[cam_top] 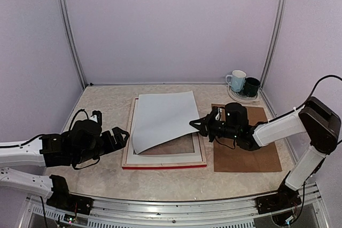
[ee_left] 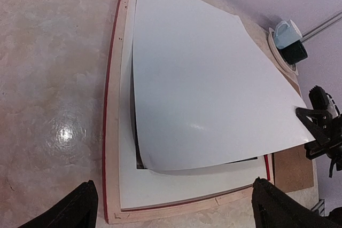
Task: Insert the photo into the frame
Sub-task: Turn over the photo.
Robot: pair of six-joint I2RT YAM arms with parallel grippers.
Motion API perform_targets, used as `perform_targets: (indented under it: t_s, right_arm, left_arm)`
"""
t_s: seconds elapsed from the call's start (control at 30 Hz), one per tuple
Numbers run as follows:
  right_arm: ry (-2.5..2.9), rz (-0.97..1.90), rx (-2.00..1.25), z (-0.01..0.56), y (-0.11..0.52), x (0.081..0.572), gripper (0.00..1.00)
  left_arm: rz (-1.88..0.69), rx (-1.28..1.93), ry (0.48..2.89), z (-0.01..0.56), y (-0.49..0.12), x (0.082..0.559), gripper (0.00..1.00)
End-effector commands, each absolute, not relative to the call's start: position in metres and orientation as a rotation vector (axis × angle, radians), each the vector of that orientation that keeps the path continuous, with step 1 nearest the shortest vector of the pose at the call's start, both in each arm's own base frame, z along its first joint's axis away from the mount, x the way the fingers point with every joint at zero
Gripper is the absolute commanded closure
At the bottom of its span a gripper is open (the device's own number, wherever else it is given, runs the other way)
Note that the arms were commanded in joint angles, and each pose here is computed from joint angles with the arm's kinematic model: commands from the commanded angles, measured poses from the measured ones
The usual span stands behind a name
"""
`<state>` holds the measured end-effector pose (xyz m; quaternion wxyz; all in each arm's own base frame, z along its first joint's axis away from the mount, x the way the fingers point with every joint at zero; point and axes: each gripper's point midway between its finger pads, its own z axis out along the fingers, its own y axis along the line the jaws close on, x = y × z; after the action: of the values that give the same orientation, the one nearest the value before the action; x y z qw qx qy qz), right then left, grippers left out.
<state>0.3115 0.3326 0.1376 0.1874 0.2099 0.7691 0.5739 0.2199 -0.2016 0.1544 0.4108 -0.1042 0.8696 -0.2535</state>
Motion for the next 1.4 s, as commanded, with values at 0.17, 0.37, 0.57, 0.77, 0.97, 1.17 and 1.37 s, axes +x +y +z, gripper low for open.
perform_targets:
  t_s: [0.17, 0.37, 0.57, 0.77, 0.97, 1.17, 1.37]
  right_arm:
    - [2.079, 1.745, 0.518, 0.169, 0.345, 0.326, 1.0]
    - [2.073, 1.767, 0.484, 0.177, 0.352, 0.329, 1.0]
    - [2.138, 1.656, 0.511, 0.154, 0.344, 0.315, 1.0]
    - [2.197, 1.624, 0.53, 0.126, 0.341, 0.295, 1.0]
    - [2.235, 1.565, 0.526, 0.114, 0.337, 0.285, 1.0]
    - [2.268, 1.499, 0.516, 0.107, 0.342, 0.279, 1.0]
    - [2.28, 1.423, 0.517, 0.101, 0.344, 0.272, 1.0]
  left_arm:
    - [-0.643, -0.269, 2.179, 0.161, -0.205, 0.222, 0.01]
    - [-0.643, -0.273, 2.183, 0.158, -0.205, 0.22, 0.01]
    - [-0.633, -0.28, 2.179, 0.156, -0.201, 0.219, 0.01]
    - [-0.629, -0.275, 2.182, 0.154, -0.203, 0.22, 0.01]
    - [-0.629, -0.27, 2.186, 0.152, -0.205, 0.221, 0.01]
    - [-0.631, -0.269, 2.189, 0.151, -0.207, 0.221, 0.01]
    - [-0.627, -0.27, 2.19, 0.151, -0.205, 0.22, 0.01]
